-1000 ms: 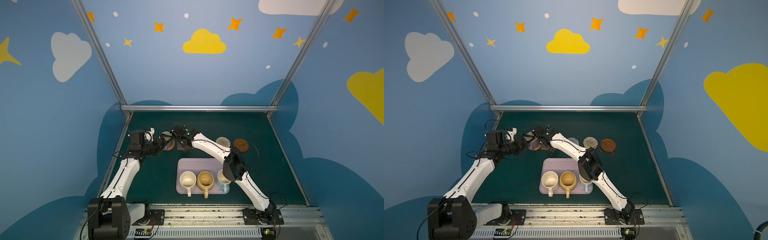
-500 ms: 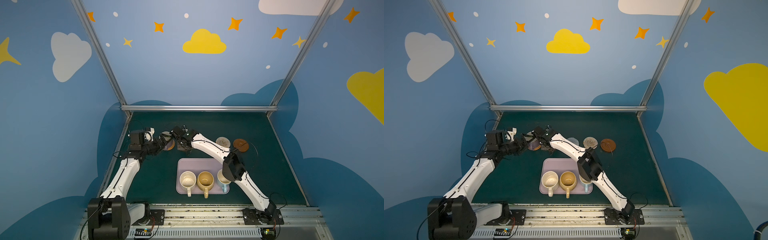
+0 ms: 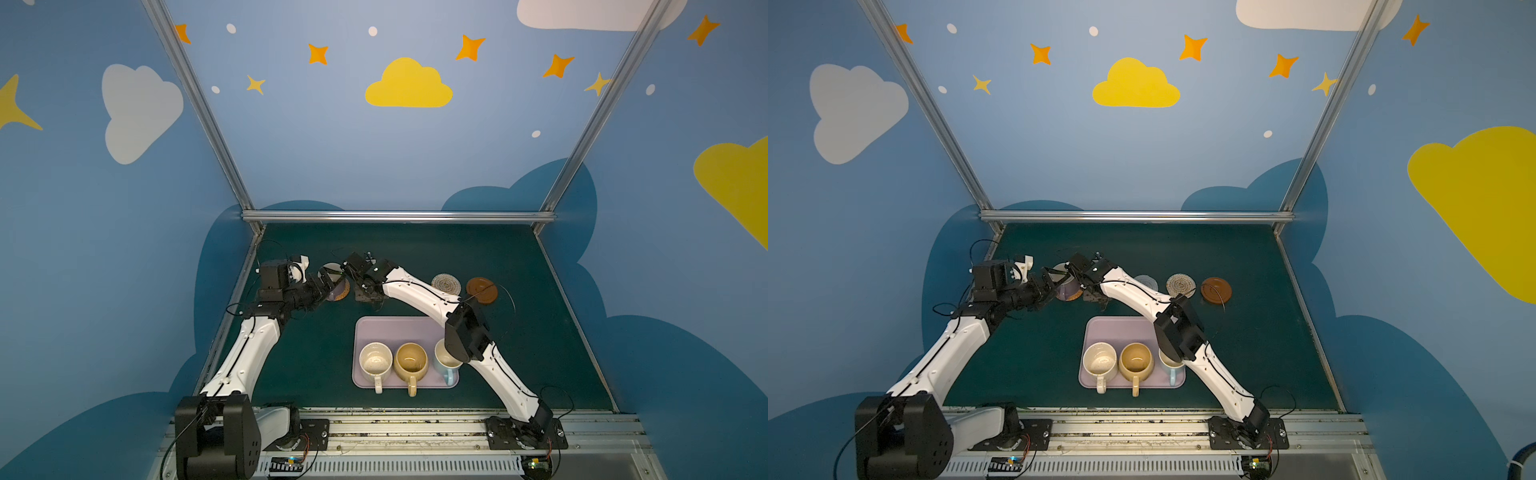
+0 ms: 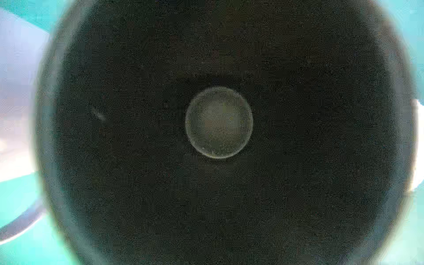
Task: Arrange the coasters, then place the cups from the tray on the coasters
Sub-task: 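Lower the black mug onto the brown wooden coaster with the right gripper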
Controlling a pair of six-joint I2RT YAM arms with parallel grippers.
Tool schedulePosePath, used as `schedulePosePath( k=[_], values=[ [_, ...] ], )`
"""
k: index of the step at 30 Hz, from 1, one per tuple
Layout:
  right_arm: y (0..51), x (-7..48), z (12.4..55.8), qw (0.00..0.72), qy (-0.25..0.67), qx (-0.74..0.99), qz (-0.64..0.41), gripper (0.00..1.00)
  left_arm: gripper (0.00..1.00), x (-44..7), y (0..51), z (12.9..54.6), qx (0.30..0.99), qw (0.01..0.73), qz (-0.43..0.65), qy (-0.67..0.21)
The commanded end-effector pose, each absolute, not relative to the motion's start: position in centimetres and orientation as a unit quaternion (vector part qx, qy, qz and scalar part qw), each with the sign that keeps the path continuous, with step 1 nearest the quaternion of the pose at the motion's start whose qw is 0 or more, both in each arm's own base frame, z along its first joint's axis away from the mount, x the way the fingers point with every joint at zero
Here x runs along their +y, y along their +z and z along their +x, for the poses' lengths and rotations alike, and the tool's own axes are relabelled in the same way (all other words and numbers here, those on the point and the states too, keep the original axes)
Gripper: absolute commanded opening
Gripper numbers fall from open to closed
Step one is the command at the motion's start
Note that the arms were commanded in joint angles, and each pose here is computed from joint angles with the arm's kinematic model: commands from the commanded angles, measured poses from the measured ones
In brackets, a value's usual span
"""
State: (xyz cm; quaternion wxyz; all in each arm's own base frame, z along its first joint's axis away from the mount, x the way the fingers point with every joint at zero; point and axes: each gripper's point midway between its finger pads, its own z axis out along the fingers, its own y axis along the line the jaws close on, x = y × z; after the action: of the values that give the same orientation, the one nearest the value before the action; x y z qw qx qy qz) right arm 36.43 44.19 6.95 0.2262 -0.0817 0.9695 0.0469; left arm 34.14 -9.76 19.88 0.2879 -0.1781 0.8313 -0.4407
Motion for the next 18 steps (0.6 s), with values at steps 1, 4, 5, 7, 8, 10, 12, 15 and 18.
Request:
schedulePosePath(
  k=[1, 4, 5, 7, 8, 10, 12, 15, 18],
  values=[
    [6.5, 44.0, 36.1, 0.219, 0.046, 0.971, -0.083, 0.27, 1.0, -9.7, 19.9, 33.9, 0.831, 0.29, -0.174, -0.441],
    [6.8, 44.1, 36.1, 0.22, 0.048, 0.971, -0.085, 0.27, 1.0, -9.7, 20.0, 33.8, 0.831, 0.291, -0.173, -0.441],
    [6.9, 44.0, 36.2, 0.22, 0.048, 0.971, -0.085, 0.27, 1.0, -9.7, 20.0, 33.8, 0.831, 0.292, -0.173, -0.441],
    [7.3, 44.2, 36.2, 0.227, 0.051, 0.969, -0.087, 0.27, 1.0, -9.7, 19.9, 33.8, 0.831, 0.291, -0.173, -0.441],
    [7.3, 44.2, 36.2, 0.228, 0.052, 0.968, -0.088, 0.27, 1.0, -9.7, 19.9, 33.8, 0.831, 0.291, -0.173, -0.441],
    [7.5, 44.4, 36.1, 0.227, 0.058, 0.968, -0.088, 0.27, 1.0, -9.8, 19.9, 33.8, 0.831, 0.289, -0.173, -0.442],
    [7.4, 44.5, 36.0, 0.224, 0.06, 0.969, -0.087, 0.27, 1.0, -9.8, 19.9, 33.8, 0.831, 0.289, -0.173, -0.443],
    [7.4, 44.4, 35.9, 0.223, 0.059, 0.969, -0.087, 0.27, 1.0, -9.8, 19.9, 33.8, 0.831, 0.29, -0.174, -0.443],
    [7.5, 44.4, 35.8, 0.222, 0.062, 0.969, -0.09, 0.35, 1.0, -9.7, 19.9, 33.8, 0.831, 0.29, -0.174, -0.441]
  ],
)
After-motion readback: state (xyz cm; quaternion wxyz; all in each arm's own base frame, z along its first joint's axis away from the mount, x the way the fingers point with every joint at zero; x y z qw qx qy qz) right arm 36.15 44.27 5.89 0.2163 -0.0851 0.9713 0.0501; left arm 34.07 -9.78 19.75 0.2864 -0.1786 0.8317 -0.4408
